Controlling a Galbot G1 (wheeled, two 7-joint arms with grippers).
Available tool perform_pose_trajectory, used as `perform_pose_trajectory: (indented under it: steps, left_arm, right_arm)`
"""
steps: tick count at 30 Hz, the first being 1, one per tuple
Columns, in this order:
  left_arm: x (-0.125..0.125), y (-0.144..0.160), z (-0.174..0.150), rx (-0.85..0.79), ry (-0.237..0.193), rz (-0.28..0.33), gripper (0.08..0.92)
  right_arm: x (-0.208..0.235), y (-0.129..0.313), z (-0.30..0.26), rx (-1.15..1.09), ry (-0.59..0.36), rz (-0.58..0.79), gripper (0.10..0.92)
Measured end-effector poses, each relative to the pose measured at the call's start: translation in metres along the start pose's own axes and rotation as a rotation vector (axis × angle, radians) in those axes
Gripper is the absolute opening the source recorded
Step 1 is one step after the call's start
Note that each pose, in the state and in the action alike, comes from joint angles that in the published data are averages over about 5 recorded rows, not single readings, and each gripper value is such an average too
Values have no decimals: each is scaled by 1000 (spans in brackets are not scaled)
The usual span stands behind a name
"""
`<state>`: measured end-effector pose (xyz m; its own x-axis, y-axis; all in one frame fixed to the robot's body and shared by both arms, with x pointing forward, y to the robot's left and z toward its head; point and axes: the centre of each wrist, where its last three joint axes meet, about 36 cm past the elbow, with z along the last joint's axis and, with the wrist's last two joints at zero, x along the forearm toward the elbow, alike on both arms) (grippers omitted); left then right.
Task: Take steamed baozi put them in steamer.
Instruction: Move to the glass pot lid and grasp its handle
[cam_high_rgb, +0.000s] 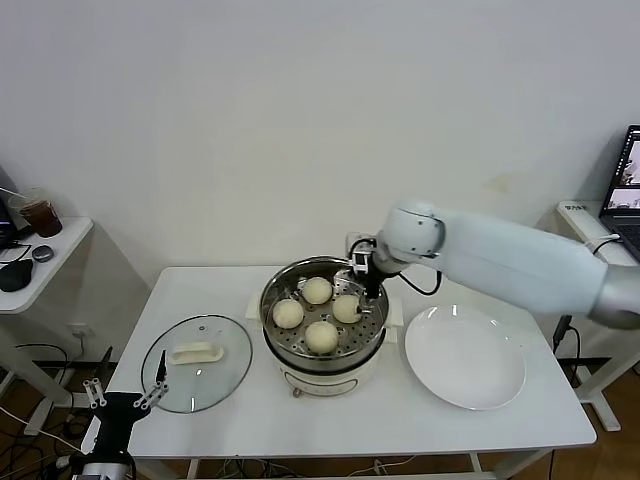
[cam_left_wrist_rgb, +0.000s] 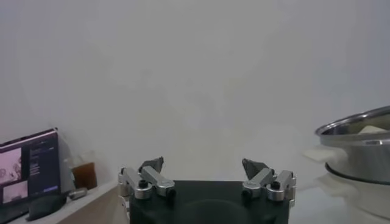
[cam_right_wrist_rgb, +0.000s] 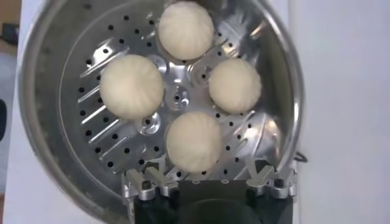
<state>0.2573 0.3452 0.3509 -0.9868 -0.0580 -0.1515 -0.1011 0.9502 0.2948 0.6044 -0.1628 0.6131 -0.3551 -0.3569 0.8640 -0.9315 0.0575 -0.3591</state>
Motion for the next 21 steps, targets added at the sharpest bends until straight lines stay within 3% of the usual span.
perform_pose_trajectory:
  steps: [13, 21]
  left_arm:
    - [6, 6, 3, -14, 17, -19, 823]
    - [7, 4, 7, -11, 27, -21, 823]
  right_arm:
    - [6, 98, 107, -164, -429, 371, 823]
    - [-23, 162, 153, -221, -685, 641, 823]
